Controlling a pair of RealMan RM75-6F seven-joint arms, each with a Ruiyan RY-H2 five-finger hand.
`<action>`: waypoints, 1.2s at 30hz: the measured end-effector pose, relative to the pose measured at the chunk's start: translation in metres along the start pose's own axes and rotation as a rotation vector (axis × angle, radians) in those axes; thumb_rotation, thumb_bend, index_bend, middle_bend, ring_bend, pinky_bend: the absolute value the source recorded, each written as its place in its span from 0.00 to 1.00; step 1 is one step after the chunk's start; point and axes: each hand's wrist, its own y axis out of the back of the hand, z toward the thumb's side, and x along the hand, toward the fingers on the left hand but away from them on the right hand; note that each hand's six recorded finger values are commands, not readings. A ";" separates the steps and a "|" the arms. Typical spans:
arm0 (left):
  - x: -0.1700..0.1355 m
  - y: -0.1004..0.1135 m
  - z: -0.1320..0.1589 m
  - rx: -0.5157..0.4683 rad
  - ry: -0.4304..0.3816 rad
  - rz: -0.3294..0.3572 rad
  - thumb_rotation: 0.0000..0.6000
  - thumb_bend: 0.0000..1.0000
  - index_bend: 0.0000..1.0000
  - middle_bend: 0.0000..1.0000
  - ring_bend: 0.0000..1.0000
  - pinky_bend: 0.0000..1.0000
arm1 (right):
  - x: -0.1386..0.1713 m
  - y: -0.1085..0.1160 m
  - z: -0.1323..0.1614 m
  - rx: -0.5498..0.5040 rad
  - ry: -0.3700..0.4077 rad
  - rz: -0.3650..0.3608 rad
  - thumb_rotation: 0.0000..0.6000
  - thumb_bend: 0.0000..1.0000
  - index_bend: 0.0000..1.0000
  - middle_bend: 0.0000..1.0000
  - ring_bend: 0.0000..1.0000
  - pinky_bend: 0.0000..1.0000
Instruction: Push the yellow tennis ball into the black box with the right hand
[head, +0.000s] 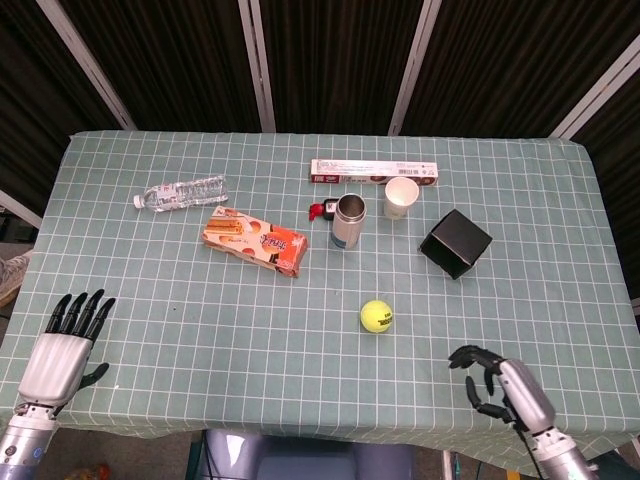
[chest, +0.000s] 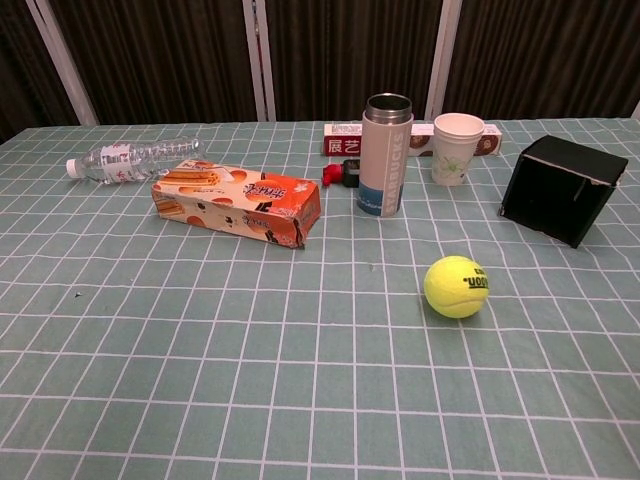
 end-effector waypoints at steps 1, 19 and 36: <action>0.000 -0.001 0.000 0.001 0.000 -0.004 1.00 0.12 0.00 0.00 0.00 0.00 | -0.005 -0.011 0.003 -0.077 -0.015 0.045 1.00 0.68 0.43 0.39 0.43 0.76; 0.008 -0.002 -0.009 -0.002 0.039 -0.017 1.00 0.12 0.00 0.00 0.00 0.00 | -0.067 -0.093 0.017 -0.721 -0.266 0.221 1.00 0.73 0.16 0.29 0.32 0.68; 0.012 0.001 -0.018 -0.014 0.099 0.001 1.00 0.11 0.00 0.00 0.00 0.00 | -0.108 -0.110 -0.004 -0.838 -0.291 0.234 1.00 0.73 0.15 0.28 0.31 0.62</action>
